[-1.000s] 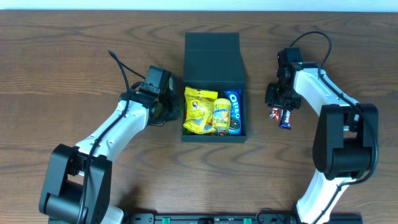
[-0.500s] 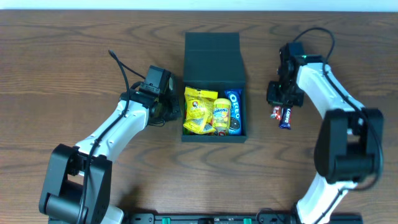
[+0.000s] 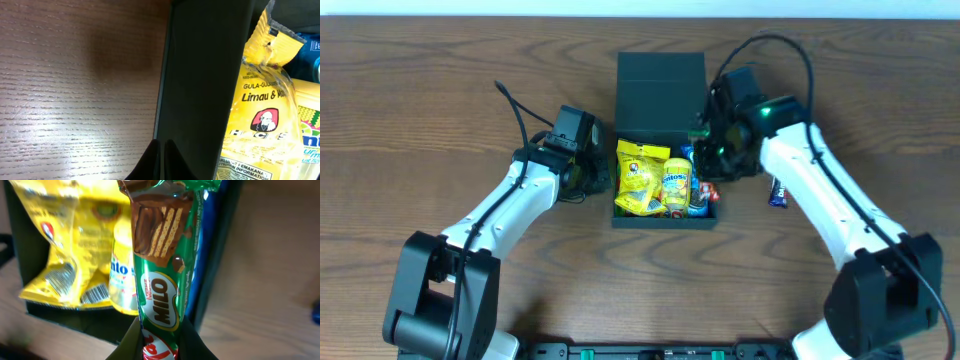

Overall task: Pack container
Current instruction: 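Grasp the Milo and Dairy Milk bars with the right gripper, move to box, then reach the right gripper back to the remaining chocolate bar and grasp it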

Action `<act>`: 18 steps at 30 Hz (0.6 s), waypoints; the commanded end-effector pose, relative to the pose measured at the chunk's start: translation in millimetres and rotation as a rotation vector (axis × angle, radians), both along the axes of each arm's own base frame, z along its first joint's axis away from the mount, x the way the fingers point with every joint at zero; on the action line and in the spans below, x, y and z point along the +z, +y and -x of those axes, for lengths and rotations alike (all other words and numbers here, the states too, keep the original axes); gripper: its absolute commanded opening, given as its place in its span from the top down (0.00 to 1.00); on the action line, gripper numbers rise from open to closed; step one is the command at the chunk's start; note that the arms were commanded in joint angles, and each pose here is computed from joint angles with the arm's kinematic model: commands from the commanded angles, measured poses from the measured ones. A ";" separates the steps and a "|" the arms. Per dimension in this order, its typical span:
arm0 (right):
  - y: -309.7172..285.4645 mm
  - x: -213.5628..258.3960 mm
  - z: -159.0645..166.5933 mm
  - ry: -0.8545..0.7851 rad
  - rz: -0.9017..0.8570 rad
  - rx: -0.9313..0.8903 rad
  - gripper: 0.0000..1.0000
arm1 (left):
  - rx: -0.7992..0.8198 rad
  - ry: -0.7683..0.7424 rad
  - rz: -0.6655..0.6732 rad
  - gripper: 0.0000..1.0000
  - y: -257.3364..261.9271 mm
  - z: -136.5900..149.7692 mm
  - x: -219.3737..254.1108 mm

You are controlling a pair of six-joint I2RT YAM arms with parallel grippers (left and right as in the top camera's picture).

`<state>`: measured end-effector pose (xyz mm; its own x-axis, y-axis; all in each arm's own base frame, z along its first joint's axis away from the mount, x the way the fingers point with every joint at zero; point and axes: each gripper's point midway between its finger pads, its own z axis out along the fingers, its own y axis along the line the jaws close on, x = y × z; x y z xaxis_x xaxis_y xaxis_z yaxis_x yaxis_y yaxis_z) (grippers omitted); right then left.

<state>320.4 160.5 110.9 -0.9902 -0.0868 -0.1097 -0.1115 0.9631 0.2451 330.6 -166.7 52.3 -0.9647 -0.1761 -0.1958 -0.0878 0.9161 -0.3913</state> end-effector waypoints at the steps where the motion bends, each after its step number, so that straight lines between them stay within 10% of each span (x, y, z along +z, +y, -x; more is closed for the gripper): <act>1: -4.5 -12.6 6.6 0.037 0.042 -0.052 0.98 | -0.013 -0.003 -0.001 0.94 -0.4 -0.4 -0.4; 3: -9.4 -14.6 4.8 0.031 0.067 -0.081 0.85 | -0.013 -0.003 -0.001 0.94 -0.4 -0.4 -0.4; 6: -8.0 -13.9 1.4 0.017 0.060 -0.081 0.37 | -0.014 -0.003 -0.002 0.94 -0.4 -0.4 -0.4; 18: -127.9 -15.6 -43.5 -0.091 0.295 -0.342 0.38 | -0.014 -0.003 -0.002 0.94 -0.4 -0.3 -0.4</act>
<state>356.8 72.5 99.1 -0.9710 0.1348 -0.1975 0.1304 0.9908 0.0349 330.8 -166.7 52.5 -0.9646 -0.1762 -0.1961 -0.0877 0.9160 -0.3914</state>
